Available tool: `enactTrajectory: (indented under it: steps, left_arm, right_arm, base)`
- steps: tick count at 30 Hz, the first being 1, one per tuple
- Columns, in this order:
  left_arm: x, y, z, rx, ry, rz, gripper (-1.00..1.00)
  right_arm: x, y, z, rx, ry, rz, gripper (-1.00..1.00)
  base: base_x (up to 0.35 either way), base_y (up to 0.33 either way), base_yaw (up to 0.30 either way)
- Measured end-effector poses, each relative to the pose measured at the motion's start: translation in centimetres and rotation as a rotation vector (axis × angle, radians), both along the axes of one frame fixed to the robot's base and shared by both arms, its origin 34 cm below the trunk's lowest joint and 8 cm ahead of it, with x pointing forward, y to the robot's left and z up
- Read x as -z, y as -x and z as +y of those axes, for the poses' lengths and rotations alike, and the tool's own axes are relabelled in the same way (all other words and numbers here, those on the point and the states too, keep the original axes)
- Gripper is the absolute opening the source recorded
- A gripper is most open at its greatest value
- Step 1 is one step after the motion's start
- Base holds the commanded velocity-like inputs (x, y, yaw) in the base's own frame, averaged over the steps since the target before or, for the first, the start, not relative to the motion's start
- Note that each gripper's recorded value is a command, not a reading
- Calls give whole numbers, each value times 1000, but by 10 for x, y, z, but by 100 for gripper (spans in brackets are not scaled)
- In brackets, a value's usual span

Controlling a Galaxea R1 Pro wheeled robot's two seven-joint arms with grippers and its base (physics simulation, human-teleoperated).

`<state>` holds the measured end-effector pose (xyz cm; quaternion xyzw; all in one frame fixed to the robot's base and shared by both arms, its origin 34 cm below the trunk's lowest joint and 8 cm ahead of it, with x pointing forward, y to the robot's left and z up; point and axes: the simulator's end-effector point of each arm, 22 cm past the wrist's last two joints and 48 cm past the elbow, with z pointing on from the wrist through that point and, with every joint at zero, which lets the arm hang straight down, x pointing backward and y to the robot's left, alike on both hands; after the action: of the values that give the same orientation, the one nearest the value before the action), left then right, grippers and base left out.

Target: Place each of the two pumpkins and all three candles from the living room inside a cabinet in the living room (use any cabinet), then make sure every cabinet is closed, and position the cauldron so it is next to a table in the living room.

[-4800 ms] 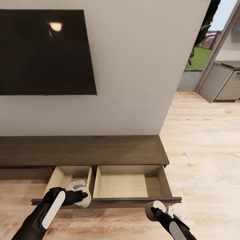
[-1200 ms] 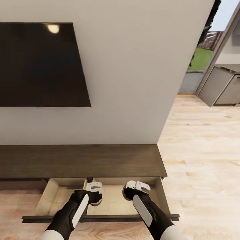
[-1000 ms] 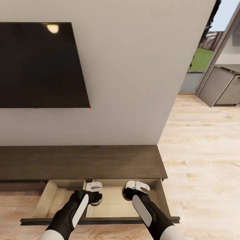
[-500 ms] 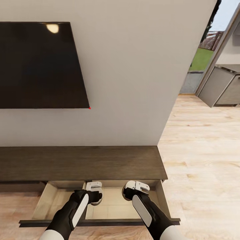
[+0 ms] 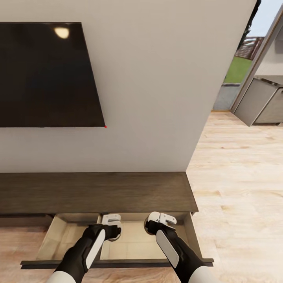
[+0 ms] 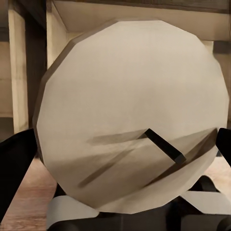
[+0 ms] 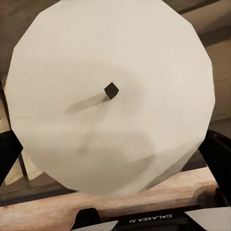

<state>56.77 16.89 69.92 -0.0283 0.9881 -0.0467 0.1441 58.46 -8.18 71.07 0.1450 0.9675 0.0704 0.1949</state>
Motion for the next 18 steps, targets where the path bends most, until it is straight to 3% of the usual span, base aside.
enactTrajectory:
  steps: [7, 18]
  left_arm:
    - [1, -14, -12, 31, 1, -67, -100]
    - [11, -17, -14, 33, 1, -73, -100]
  right_arm:
    - [6, -2, 1, 0, -2, -1, -100]
    - [16, -5, 4, -12, -1, -1, -100]
  base:
    - [0, 0, 0]
    - [0, 0, 0]
